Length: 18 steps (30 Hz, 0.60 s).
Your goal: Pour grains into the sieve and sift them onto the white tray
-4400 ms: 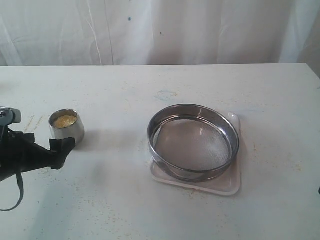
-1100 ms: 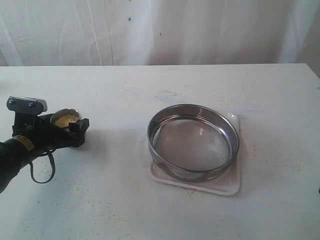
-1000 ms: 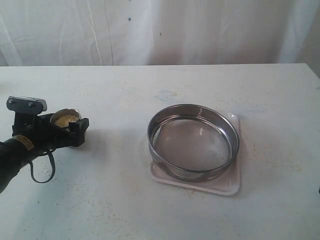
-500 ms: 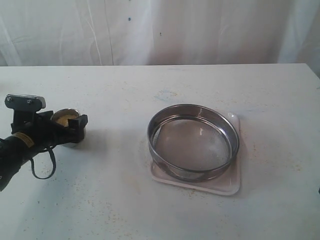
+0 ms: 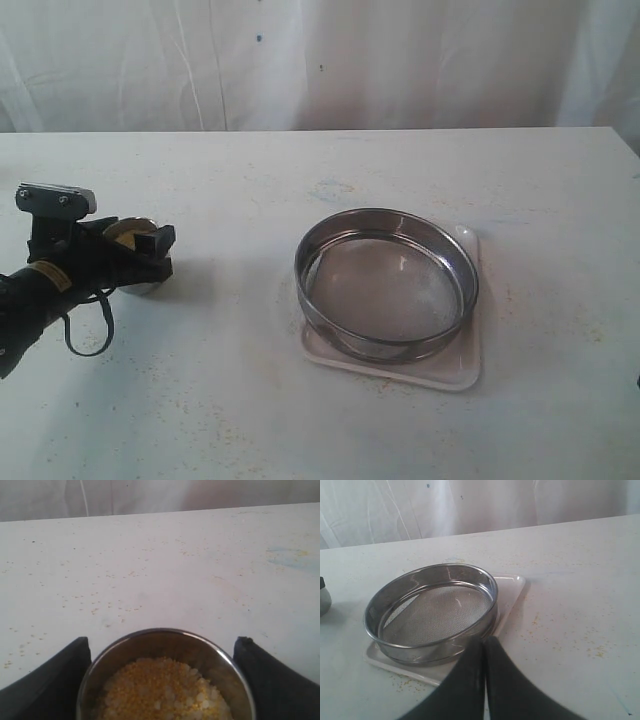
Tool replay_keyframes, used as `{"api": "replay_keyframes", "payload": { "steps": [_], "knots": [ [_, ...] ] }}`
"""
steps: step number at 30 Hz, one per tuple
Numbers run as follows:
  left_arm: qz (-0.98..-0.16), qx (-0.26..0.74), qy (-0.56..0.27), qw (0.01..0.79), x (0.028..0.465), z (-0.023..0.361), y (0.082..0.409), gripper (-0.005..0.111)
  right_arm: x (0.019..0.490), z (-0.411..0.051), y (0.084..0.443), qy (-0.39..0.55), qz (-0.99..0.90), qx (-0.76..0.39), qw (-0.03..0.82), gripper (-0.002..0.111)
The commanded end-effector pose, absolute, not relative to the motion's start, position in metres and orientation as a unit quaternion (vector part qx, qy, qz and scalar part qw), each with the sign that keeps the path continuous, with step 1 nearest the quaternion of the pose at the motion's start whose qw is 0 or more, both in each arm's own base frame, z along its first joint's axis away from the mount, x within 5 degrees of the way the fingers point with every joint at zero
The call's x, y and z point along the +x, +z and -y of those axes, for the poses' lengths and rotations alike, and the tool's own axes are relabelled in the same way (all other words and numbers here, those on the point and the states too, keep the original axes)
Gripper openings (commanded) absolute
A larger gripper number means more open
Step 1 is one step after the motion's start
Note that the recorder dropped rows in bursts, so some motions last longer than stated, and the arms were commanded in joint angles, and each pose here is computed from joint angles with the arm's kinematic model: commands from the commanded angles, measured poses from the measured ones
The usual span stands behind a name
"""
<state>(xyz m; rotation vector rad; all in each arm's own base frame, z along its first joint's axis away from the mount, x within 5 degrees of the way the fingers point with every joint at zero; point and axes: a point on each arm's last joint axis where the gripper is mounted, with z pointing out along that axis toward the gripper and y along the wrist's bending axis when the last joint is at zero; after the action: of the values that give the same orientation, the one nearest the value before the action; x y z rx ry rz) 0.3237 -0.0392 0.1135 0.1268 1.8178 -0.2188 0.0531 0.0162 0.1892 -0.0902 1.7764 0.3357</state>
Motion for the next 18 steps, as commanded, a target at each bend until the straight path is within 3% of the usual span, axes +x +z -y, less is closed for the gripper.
{"api": "replay_keyframes", "payload": {
  "steps": [1, 10, 18],
  "knots": [
    [-0.788, 0.055, -0.101, 0.605, 0.3232, 0.0405, 0.1124, 0.080, 0.0531, -0.0165, 0.1884, 0.149, -0.770, -0.040, 0.619, 0.000],
    [-0.794, 0.048, -0.097, 0.599, 0.3231, 0.0391, 0.1109, 0.094, 0.0531, -0.0165, 0.1884, 0.149, -0.770, -0.040, 0.619, 0.000],
    [-0.802, 0.053, -0.097, 0.588, 0.3201, 0.0396, 0.1076, 0.095, 0.0531, -0.0165, 0.1884, 0.149, -0.770, -0.040, 0.619, 0.000]
  ]
}}
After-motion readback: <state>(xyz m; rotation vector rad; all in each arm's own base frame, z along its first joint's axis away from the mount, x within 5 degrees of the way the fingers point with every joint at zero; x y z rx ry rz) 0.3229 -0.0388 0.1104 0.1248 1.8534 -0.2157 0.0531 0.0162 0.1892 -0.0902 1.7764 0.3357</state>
